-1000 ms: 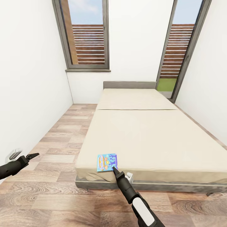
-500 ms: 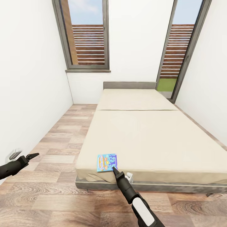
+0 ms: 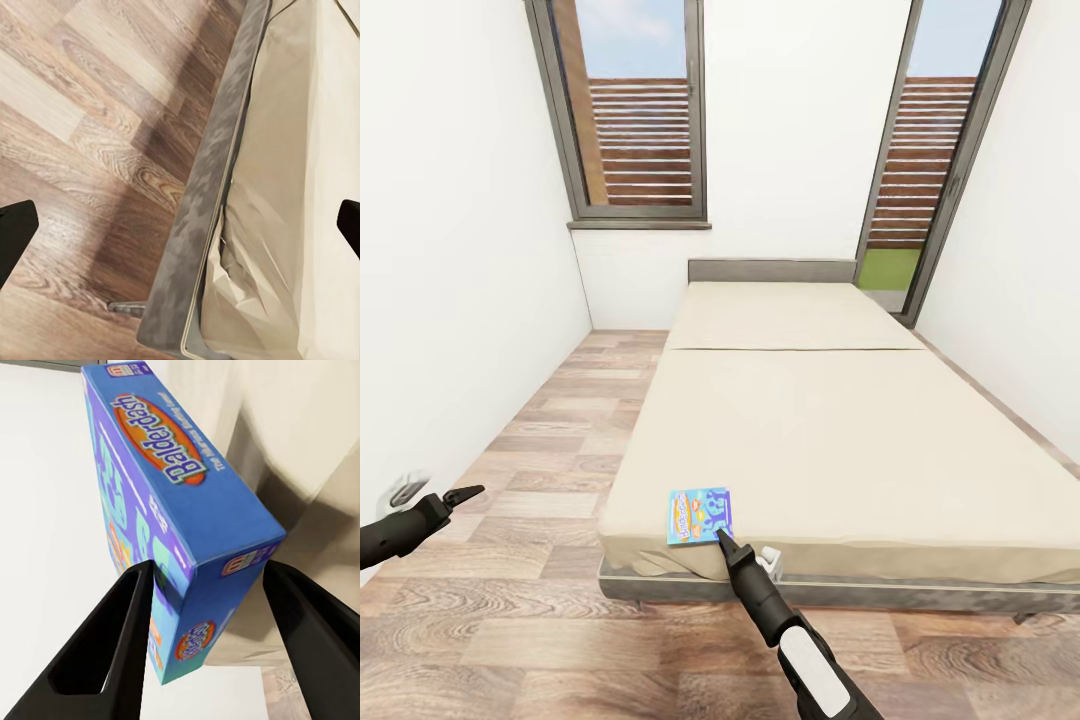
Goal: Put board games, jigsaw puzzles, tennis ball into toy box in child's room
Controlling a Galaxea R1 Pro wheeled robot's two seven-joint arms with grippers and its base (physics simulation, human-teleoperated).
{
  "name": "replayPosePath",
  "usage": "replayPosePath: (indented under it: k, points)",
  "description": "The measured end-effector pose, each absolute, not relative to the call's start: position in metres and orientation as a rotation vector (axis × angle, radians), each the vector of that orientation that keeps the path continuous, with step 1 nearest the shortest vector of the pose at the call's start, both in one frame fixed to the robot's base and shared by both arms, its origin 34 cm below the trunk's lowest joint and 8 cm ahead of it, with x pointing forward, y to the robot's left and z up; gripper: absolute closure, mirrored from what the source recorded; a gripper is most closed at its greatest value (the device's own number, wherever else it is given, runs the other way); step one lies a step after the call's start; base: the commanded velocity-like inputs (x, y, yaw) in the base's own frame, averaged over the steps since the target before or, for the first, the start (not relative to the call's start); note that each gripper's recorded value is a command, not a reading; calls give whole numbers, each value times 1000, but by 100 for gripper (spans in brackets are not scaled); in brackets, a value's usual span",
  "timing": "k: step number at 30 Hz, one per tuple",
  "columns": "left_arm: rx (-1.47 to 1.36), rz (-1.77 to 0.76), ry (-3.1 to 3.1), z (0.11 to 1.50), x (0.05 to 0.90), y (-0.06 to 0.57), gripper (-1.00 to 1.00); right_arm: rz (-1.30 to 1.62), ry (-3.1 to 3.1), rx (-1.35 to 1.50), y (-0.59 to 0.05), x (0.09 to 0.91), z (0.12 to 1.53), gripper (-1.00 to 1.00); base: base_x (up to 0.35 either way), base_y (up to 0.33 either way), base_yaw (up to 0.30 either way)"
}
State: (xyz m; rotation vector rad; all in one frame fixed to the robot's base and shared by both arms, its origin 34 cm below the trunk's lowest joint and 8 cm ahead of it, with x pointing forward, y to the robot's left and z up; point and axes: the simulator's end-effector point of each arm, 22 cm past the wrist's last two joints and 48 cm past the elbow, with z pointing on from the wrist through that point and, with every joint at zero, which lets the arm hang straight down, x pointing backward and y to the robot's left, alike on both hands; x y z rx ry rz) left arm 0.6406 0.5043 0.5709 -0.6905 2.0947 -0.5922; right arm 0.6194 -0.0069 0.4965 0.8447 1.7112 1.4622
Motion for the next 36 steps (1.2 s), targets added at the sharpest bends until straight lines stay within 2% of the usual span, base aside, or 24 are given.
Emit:
replayPosePath:
  k: [28,36]
  points:
    - [-689,-590,2098,631,655,504,-100,1450,1744,855,-5,634,554,100,0,0,0]
    - [-690,-589,2099,648,658,504,-100,1551,1861,826,21,634,588,100,0,0,0]
